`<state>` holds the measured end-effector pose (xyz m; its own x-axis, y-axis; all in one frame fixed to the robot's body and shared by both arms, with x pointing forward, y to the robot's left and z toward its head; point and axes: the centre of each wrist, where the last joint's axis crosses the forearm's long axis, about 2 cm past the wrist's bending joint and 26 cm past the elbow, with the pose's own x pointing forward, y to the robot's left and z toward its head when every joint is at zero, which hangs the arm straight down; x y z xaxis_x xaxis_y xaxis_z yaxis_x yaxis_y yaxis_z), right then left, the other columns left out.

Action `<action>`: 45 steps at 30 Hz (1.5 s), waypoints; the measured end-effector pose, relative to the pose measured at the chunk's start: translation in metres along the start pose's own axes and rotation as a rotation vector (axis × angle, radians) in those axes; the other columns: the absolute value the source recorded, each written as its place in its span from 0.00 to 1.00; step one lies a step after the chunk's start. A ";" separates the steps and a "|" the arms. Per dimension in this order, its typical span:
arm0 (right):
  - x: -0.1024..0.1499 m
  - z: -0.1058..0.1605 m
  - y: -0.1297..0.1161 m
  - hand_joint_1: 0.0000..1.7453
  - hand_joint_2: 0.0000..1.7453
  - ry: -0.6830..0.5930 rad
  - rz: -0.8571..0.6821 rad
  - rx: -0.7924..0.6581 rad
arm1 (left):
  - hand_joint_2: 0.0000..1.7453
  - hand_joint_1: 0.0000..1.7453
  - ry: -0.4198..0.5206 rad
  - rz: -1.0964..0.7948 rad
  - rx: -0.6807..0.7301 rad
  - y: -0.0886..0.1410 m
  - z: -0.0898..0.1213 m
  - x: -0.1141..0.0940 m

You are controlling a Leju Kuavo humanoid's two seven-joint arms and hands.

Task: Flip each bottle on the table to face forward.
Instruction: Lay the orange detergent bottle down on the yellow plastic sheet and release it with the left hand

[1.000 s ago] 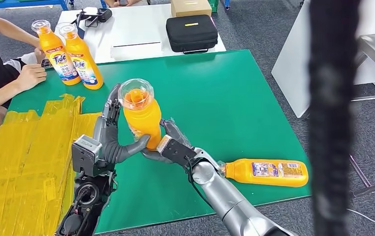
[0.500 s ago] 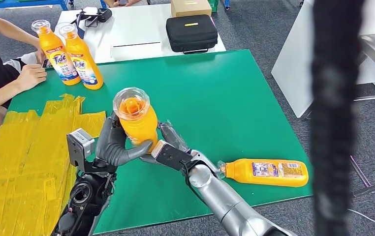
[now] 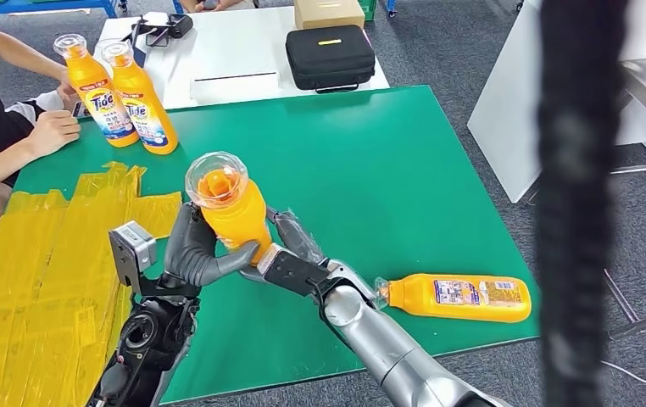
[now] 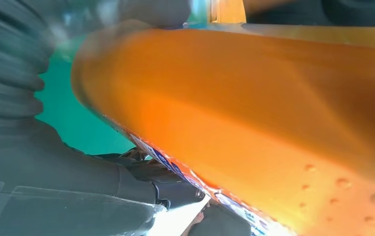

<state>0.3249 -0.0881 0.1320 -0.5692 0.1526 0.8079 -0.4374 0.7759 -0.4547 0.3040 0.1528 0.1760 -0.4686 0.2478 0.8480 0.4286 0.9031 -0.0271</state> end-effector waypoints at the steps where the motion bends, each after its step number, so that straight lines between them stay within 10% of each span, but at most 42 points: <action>1: 0.000 0.000 0.000 1.00 1.00 0.000 0.000 0.001 | 1.00 1.00 -0.002 -0.005 0.003 0.000 0.000 0.000; 17: 0.001 0.000 0.003 0.97 1.00 -0.004 0.000 0.016 | 1.00 1.00 -0.016 -0.034 0.026 0.000 0.001 0.001; 21: 0.001 0.000 0.004 0.00 1.00 -0.006 0.000 0.015 | 1.00 1.00 -0.017 -0.036 0.032 0.000 0.001 0.001; 28: 0.009 0.003 -0.002 0.00 1.00 -0.008 0.175 -0.075 | 1.00 1.00 -0.049 -0.194 0.175 0.010 0.002 0.002; 37: 0.029 0.018 -0.040 0.00 1.00 0.019 0.662 -0.173 | 1.00 1.00 -0.085 -0.896 0.461 0.052 0.007 0.004; 45: 0.036 0.059 -0.068 0.00 1.00 0.106 0.884 -0.166 | 1.00 1.00 0.038 -1.654 0.380 0.098 0.026 0.001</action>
<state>0.2928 -0.1714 0.1693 -0.5792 0.7839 0.2238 0.2393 0.4259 -0.8725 0.3258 0.2509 0.1610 -0.1718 -0.9791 0.1086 -0.6621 0.1964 0.7232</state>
